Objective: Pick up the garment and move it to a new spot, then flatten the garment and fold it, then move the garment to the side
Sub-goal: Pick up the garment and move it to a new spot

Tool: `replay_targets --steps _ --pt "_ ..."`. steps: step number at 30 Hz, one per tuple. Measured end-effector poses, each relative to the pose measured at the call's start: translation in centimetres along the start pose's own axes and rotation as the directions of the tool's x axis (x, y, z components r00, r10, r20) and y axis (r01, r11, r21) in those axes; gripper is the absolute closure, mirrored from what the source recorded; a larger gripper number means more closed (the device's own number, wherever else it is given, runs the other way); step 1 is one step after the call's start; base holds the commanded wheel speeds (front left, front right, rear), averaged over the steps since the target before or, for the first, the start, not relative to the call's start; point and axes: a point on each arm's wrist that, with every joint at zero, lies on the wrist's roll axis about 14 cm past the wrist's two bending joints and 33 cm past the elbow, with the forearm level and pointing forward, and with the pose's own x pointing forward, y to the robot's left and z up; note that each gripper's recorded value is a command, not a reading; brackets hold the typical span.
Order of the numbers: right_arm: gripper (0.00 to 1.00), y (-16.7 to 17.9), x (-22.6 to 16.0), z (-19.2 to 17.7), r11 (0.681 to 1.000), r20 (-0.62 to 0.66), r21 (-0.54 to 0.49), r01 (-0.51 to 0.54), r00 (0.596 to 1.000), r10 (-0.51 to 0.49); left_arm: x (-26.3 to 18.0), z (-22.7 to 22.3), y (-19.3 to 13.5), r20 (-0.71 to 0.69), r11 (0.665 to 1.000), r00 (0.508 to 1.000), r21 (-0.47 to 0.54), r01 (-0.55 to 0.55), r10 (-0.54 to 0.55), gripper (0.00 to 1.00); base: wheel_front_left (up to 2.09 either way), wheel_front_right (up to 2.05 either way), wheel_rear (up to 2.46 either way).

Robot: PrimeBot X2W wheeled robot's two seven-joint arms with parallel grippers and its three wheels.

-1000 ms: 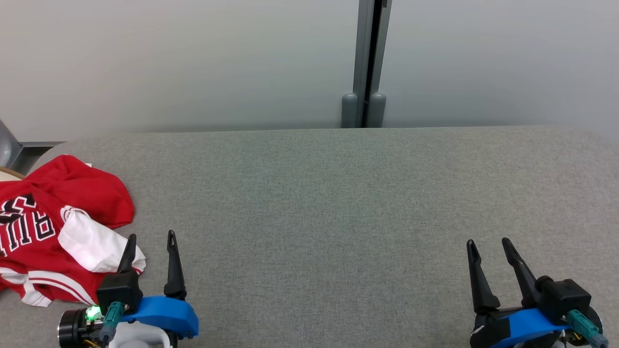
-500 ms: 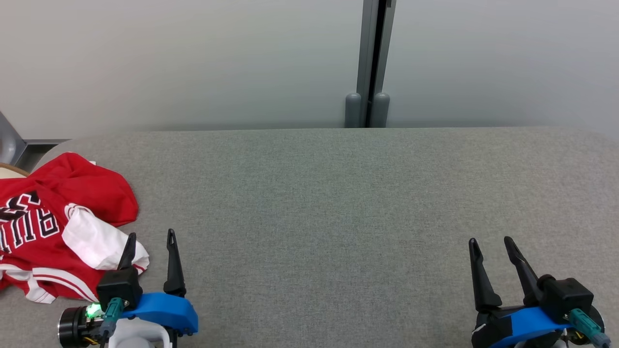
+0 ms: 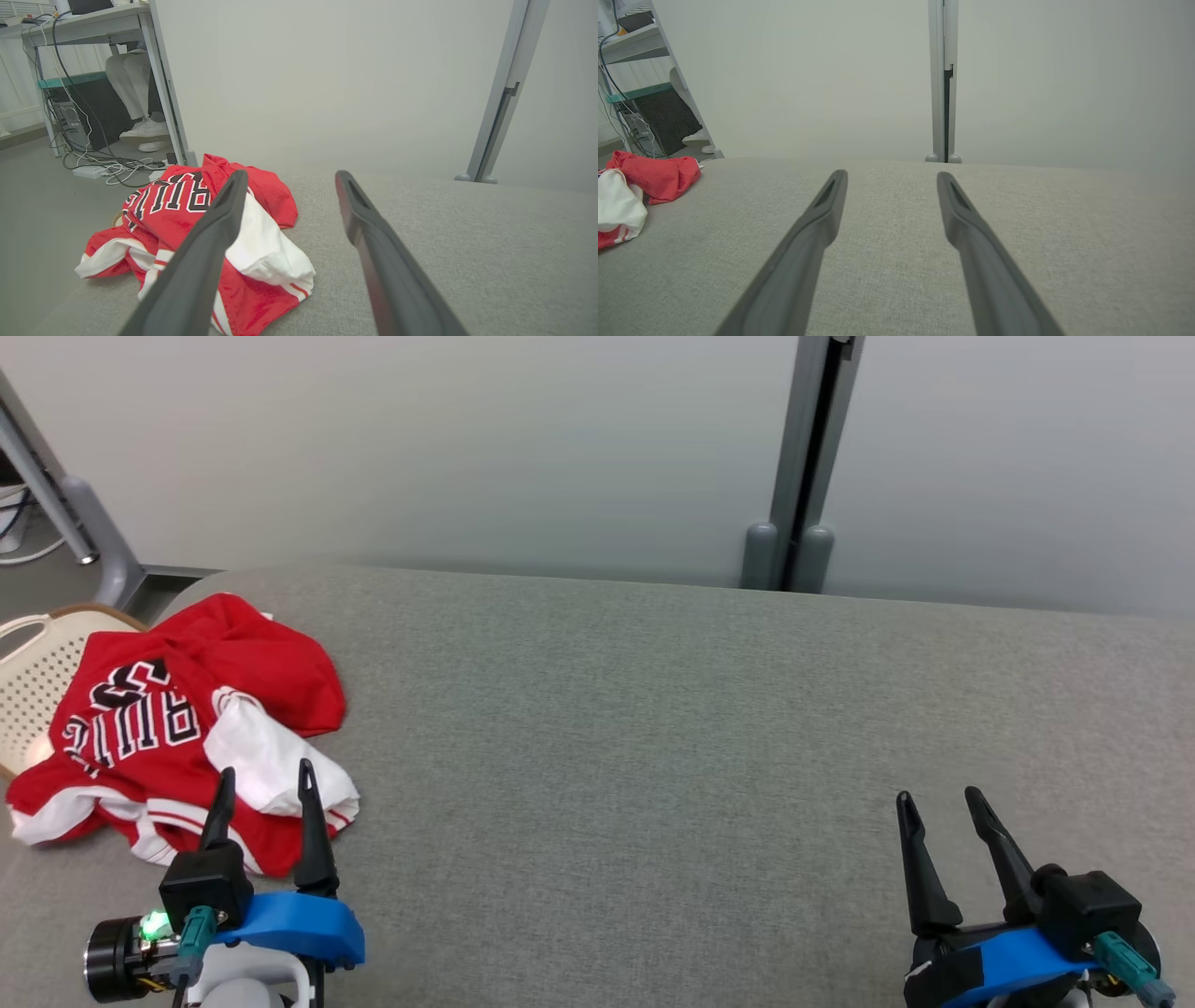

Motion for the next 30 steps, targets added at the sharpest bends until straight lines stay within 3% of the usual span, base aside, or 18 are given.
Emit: replay_targets --steps 12,23,30 --pt "0.0 5.2 2.4 -0.8 0.988 -0.016 0.02 -0.154 0.988 0.155 -3.5 0.2 6.2 0.01 0.984 0.985 0.017 -0.175 0.175 0.0 0.0 0.0 0.0" --pt "0.0 10.5 4.4 -1.7 0.953 -0.03 0.041 -0.299 0.953 0.301 -7.5 0.5 11.8 0.018 0.936 0.937 0.023 -0.35 0.35 0.0 0.0 0.0 0.0" --pt "0.0 11.5 4.7 -1.9 0.944 -0.034 0.047 -0.326 0.944 0.327 -8.4 0.5 13.0 0.016 0.919 0.92 0.027 -0.392 0.392 0.0 0.0 0.0 0.0"
